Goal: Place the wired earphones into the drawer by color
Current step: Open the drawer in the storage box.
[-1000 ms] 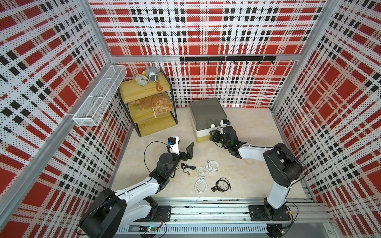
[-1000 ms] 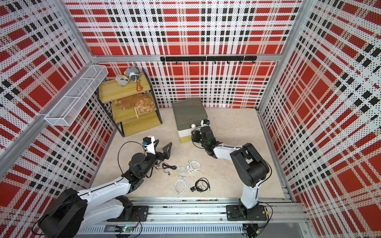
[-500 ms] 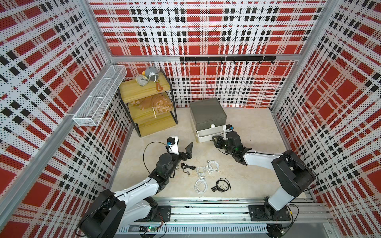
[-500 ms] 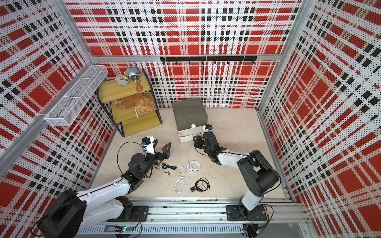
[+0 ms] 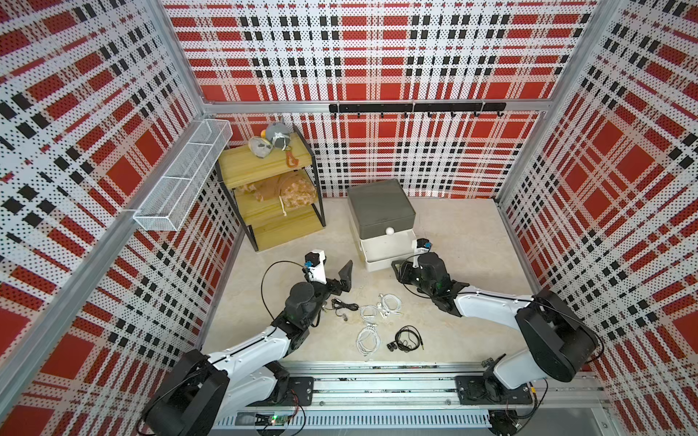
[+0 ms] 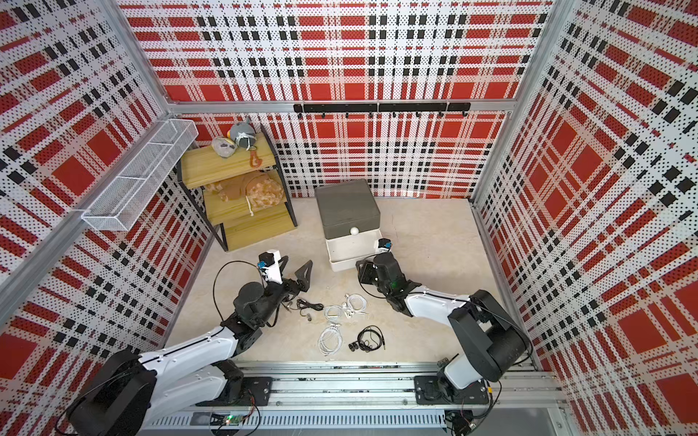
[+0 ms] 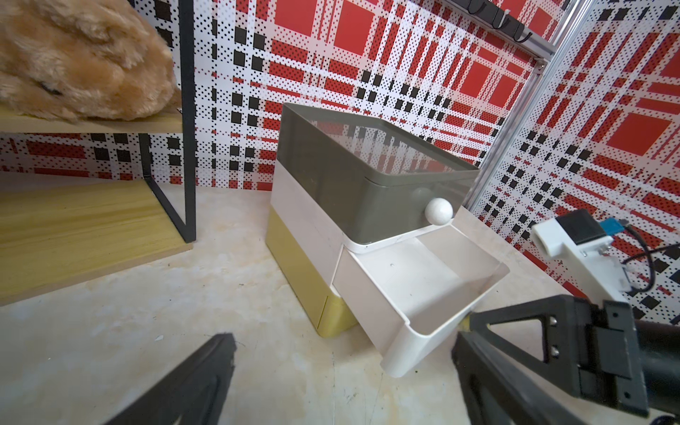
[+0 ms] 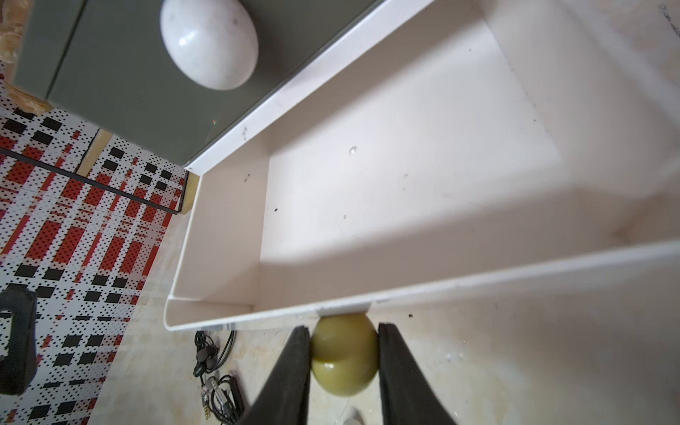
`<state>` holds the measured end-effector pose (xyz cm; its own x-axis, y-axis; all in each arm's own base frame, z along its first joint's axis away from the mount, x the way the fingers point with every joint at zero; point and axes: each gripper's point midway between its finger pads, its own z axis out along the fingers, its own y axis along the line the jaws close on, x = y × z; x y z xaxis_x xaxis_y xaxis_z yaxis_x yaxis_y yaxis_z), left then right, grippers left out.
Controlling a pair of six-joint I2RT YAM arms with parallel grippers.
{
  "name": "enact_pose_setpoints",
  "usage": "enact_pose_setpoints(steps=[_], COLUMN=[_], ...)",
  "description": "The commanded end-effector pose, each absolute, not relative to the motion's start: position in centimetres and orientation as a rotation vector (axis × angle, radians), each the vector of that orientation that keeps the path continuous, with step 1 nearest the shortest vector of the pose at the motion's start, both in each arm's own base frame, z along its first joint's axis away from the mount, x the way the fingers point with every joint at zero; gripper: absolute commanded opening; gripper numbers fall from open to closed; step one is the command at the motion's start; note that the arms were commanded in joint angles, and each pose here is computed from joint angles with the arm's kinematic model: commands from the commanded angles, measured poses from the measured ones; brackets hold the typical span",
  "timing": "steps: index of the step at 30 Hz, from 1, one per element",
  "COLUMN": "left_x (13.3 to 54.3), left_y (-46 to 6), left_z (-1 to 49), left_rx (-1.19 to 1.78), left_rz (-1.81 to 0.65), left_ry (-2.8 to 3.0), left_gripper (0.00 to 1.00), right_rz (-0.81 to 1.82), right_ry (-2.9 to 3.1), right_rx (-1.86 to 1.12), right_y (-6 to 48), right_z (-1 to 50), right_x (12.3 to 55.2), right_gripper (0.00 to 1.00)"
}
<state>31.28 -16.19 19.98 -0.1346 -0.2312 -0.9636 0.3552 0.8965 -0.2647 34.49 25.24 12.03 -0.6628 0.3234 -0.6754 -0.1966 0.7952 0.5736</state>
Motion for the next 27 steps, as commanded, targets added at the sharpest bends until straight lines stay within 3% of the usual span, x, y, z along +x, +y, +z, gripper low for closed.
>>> enact_pose_setpoints(steps=[1, 4, 7, 9, 11, 19, 27], left_x=[31.2, 31.1, 31.1, 31.1, 31.1, 31.1, 31.1], left_y=[-15.7, -15.6, -15.5, -15.5, -15.5, -15.4, -15.1], left_z=[20.5, 20.5, 20.5, 20.5, 20.5, 20.5, 20.6], left_rx=[0.085, 0.082, 0.078, 0.076, 0.074, 0.065, 0.052], left_rz=[-0.499, -0.497, -0.495, -0.490, -0.490, -0.493, -0.487], left_ry=[1.606, 1.603, 1.601, 1.601, 1.602, 1.601, 1.599], left_gripper=[0.99, 0.99, 0.99, 0.99, 0.99, 0.99, 0.99], right_rz=[0.760, 0.756, 0.733, 0.716, 0.699, 0.615, 0.530], right_ry=[2.198, 2.198, 2.209, 2.222, 2.236, 2.302, 2.377], right_rx=[0.097, 0.096, 0.092, 0.080, 0.057, -0.072, -0.245], right_y=[24.5, 24.4, 24.1, 24.0, 24.0, 24.9, 28.1], right_z=[11.1, 11.2, 11.3, 11.3, 11.3, 10.4, 8.4], right_x=[33.2, 32.9, 32.4, 32.0, 31.4, 28.0, 26.0], right_gripper=[0.30, 0.33, 0.50, 0.66, 0.71, 0.75, 0.69])
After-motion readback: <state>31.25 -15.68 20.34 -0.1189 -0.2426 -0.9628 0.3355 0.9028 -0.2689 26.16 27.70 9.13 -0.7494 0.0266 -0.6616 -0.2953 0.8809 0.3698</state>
